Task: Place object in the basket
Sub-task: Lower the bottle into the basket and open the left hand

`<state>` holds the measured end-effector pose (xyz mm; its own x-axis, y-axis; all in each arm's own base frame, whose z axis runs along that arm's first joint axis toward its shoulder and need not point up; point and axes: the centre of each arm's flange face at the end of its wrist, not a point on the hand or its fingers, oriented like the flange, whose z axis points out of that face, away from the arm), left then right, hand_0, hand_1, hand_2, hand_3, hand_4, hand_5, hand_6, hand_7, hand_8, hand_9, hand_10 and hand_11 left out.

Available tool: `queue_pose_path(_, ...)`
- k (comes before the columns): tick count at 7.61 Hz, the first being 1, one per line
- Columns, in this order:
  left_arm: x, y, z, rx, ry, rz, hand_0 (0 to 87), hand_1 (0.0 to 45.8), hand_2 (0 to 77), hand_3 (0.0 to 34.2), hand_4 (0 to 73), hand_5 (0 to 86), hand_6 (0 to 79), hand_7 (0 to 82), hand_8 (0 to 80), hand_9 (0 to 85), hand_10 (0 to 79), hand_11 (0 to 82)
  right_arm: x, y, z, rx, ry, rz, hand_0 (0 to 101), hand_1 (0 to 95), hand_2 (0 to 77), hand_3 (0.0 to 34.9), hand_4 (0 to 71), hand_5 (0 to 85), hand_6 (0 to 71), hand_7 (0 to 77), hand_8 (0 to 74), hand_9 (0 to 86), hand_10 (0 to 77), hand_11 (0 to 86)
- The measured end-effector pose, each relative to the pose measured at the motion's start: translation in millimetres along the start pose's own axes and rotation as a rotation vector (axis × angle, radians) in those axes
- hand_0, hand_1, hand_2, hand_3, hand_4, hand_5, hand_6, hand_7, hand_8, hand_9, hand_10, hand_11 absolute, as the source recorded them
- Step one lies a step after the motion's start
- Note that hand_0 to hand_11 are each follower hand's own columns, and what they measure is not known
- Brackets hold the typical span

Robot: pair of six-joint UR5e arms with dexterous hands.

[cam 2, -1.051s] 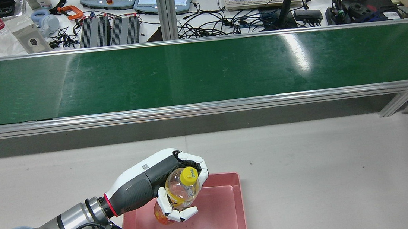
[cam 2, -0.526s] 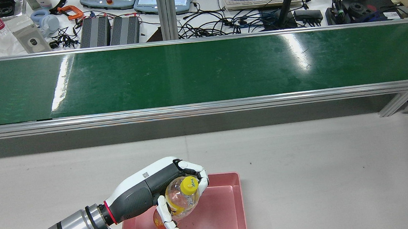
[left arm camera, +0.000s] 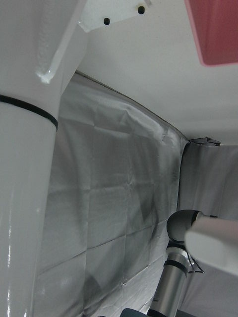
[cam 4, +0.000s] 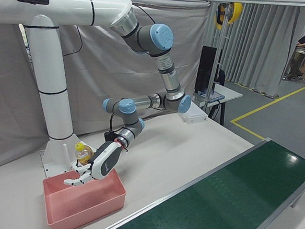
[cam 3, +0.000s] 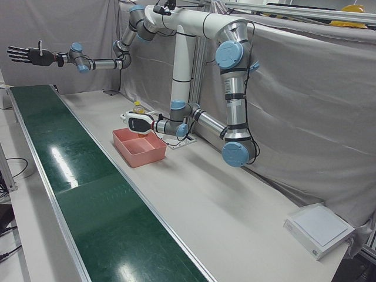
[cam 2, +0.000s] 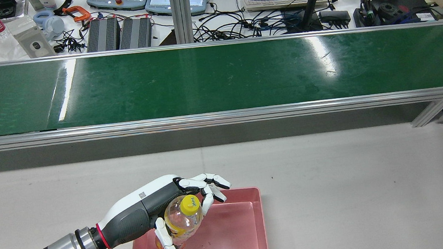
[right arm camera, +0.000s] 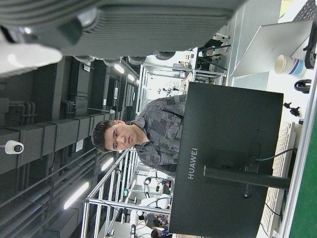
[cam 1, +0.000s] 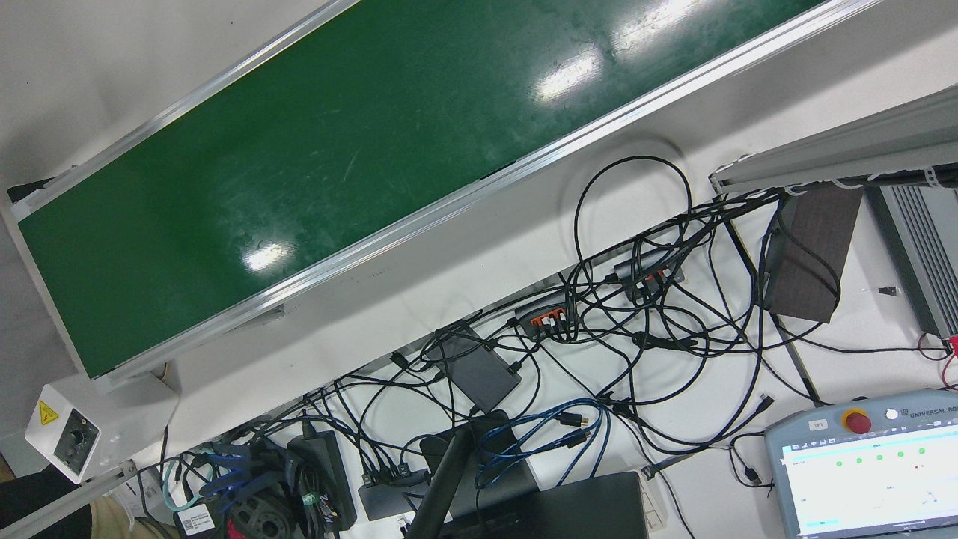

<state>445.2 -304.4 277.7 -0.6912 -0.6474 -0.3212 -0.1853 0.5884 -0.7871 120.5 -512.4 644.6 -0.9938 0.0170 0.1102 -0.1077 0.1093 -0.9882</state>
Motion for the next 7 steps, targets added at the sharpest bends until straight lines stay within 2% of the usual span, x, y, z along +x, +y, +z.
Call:
queue_pose_path(1, -0.6, 1.0, -1.6, -0.006, -0.001, -0.002, 74.4, 16.4, 0.0, 0.0, 29.5, 49.1, 4.9, 23.5, 15.8, 27.8, 40.9, 59.5, 0.0, 0.3, 0.2, -0.001, 0.000, 0.000, 0, 0.0, 0.5, 0.0, 0.0, 0.0, 0.0, 0.5, 0.0, 0.0, 0.0, 0.0)
queue_pose_path(2, -0.8, 1.5, -1.7, -0.013, -0.001, -0.005, 77.3, 15.8, 0.0, 0.1, 6.0, 29.5, 1.1, 13.1, 6.0, 11.4, 25.1, 44.2, 0.0, 0.2, 0.2, -0.001, 0.000, 0.001, 0, 0.0, 0.5, 0.0, 0.0, 0.0, 0.0, 0.5, 0.0, 0.0, 0.0, 0.0)
queue_pose_path(3, -0.7, 2.1, -1.2, -0.018, 0.001, -0.008, 78.6, 12.0, 0.0, 0.0, 1.1, 10.9, 0.5, 4.4, 0.0, 1.6, 6.5, 22.9, 0.0, 0.0, 0.1, 0.000, 0.000, 0.001, 0, 0.0, 0.5, 0.0, 0.0, 0.0, 0.0, 0.5, 0.0, 0.0, 0.0, 0.0)
queue_pose_path(4, 0.0, 3.0, -1.1, -0.023, 0.004, -0.009, 78.5, 13.6, 0.0, 0.0, 1.1, 1.6, 0.5, 3.8, 0.0, 1.1, 1.1, 4.9, 0.0, 0.1, 0.1, 0.000, 0.000, 0.001, 0, 0.0, 0.5, 0.0, 0.0, 0.0, 0.0, 0.5, 0.0, 0.0, 0.0, 0.0)
queue_pose_path(5, 0.4, 3.3, -1.0, -0.025, 0.005, -0.010, 77.7, 13.6, 0.0, 0.0, 1.1, 1.1, 0.5, 4.4, 0.0, 1.1, 0.5, 2.2, 0.0, -0.1, 0.0, 0.000, 0.000, 0.001, 0, 0.0, 0.5, 0.0, 0.0, 0.0, 0.0, 0.5, 0.0, 0.0, 0.0, 0.0)
queue_pose_path(7, 1.0, 4.1, -0.4, -0.027, 0.007, -0.012, 79.2, 13.6, 0.0, 0.0, 1.1, 1.1, 0.5, 4.4, 0.0, 1.1, 0.5, 4.4, 0.0, 0.2, 0.0, 0.000, 0.000, 0.001, 0, 0.0, 0.5, 0.0, 0.0, 0.0, 0.0, 0.5, 0.0, 0.0, 0.0, 0.0)
